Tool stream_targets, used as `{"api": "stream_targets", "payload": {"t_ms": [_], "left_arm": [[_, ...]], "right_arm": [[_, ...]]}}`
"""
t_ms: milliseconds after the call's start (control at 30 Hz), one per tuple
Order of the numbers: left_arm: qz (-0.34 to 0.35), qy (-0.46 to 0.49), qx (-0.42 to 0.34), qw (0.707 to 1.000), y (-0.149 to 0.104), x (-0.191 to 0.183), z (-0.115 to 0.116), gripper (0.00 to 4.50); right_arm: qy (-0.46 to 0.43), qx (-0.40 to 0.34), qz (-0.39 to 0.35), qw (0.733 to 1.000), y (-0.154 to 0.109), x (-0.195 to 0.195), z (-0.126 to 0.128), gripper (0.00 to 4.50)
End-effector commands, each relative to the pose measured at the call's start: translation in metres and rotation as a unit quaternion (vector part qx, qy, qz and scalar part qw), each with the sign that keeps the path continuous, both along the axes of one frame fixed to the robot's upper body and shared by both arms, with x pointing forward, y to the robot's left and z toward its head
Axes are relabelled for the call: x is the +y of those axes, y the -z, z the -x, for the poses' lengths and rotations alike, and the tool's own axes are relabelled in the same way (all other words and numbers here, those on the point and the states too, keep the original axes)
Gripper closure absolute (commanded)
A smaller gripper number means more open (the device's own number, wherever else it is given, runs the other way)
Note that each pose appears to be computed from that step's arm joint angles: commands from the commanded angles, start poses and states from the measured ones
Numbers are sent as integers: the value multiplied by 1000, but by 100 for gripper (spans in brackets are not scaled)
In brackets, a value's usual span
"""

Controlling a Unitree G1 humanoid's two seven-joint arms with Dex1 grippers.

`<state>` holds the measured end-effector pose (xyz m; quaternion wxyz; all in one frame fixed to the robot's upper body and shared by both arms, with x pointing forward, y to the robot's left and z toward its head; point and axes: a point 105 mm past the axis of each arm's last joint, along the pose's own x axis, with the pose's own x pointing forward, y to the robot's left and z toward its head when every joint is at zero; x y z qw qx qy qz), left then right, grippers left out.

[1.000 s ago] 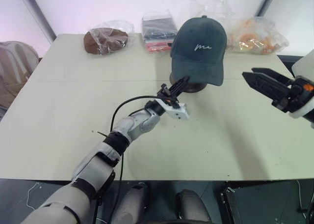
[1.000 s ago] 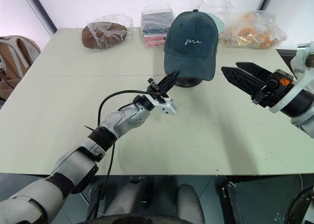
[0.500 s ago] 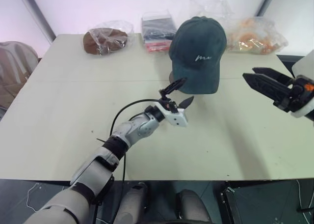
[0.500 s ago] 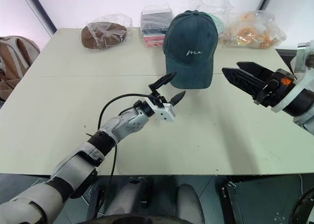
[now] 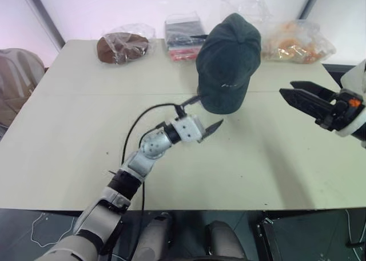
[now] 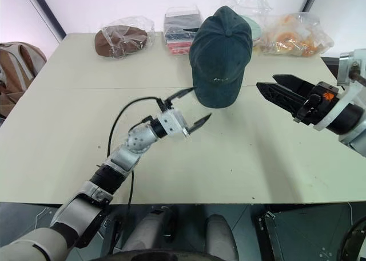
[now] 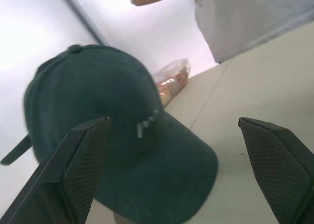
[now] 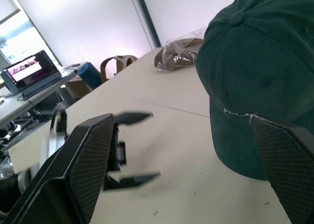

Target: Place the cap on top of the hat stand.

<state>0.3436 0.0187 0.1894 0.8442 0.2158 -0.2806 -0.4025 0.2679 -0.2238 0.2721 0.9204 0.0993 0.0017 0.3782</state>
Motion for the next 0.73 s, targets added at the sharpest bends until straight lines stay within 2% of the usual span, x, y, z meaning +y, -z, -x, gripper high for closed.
{"api": "stream_targets", "payload": {"t_ms": [33, 167, 267, 400, 533, 733], "left_arm": [[26, 5, 43, 999, -28, 30, -3, 8], [18, 47, 157, 986, -32, 54, 3, 8], [-9, 79, 215, 973, -36, 68, 14, 8], [-1, 84, 244, 966, -63, 91, 18, 8], [-34, 82, 263, 961, -81, 118, 24, 8], [-57, 76, 274, 957, -87, 135, 27, 8]], "right_arm": [[-2, -29, 27, 999, -13, -2, 3, 0], [-6, -32, 68, 997, -12, -2, 2, 0], [-8, -30, 118, 993, -8, -3, 0, 0], [-12, -33, 180, 983, -3, -6, -2, 0], [-17, -48, 218, 975, -7, -7, -4, 0], [-18, -55, 229, 972, -10, -10, -5, 0]]}}
